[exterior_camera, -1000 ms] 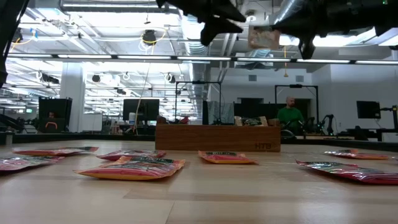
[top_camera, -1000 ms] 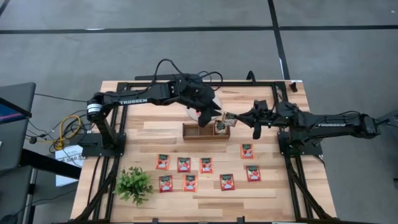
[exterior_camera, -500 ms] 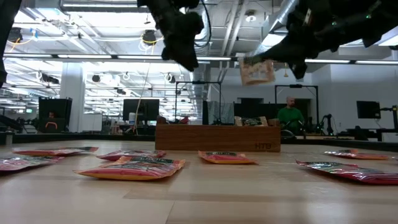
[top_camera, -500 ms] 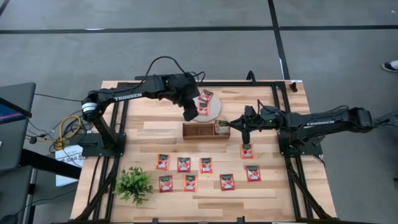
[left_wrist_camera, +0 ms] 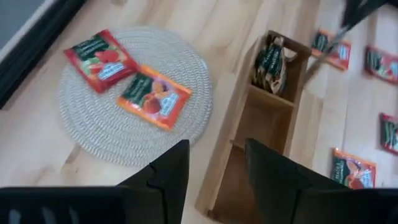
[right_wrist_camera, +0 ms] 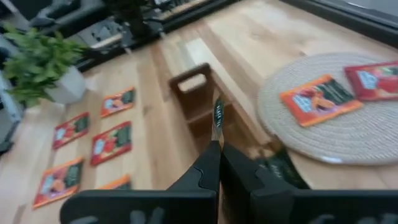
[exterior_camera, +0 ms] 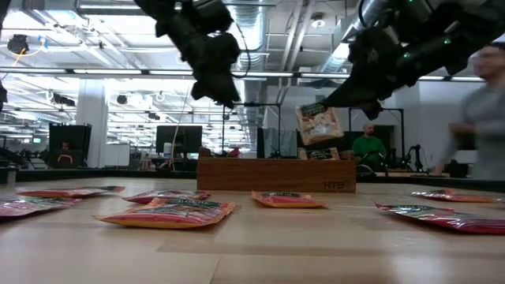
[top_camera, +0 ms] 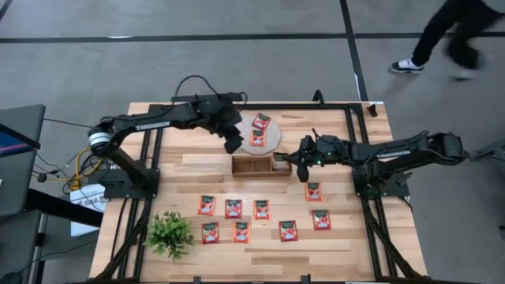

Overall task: Pick & Place Tea
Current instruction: Put the brown tea bag into the right section of the wooden organizer

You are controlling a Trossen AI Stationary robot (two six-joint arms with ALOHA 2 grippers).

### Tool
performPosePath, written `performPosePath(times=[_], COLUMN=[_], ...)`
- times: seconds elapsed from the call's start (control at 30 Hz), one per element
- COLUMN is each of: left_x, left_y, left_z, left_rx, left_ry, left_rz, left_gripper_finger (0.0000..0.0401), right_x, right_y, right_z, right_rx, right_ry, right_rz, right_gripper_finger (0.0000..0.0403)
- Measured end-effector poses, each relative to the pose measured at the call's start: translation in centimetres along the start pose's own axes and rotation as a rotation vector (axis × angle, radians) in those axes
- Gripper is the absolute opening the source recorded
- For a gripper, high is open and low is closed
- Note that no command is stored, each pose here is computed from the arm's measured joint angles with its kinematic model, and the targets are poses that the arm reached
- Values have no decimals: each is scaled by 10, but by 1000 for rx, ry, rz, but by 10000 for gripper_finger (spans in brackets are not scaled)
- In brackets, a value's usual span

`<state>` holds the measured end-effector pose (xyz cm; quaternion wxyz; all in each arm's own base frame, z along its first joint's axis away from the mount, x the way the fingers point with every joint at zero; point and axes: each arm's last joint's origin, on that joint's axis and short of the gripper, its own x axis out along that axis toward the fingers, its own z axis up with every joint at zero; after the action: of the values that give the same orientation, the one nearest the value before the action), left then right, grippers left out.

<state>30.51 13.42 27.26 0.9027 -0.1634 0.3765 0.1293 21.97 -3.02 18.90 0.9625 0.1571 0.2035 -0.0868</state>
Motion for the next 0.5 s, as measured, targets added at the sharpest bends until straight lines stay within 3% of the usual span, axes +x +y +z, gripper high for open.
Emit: performPosePath(times=[0.5], left_x=[-62], left_y=[-1], left_z=[-38], left_rx=[2], left_ry=[-263], left_rz=[-42], left_gripper_finger=[147], right_x=[-1], right_y=[-9], right_z=[-7], right_rx=[15], right_ry=[39], right_rz=[-41], right_gripper_finger=[0])
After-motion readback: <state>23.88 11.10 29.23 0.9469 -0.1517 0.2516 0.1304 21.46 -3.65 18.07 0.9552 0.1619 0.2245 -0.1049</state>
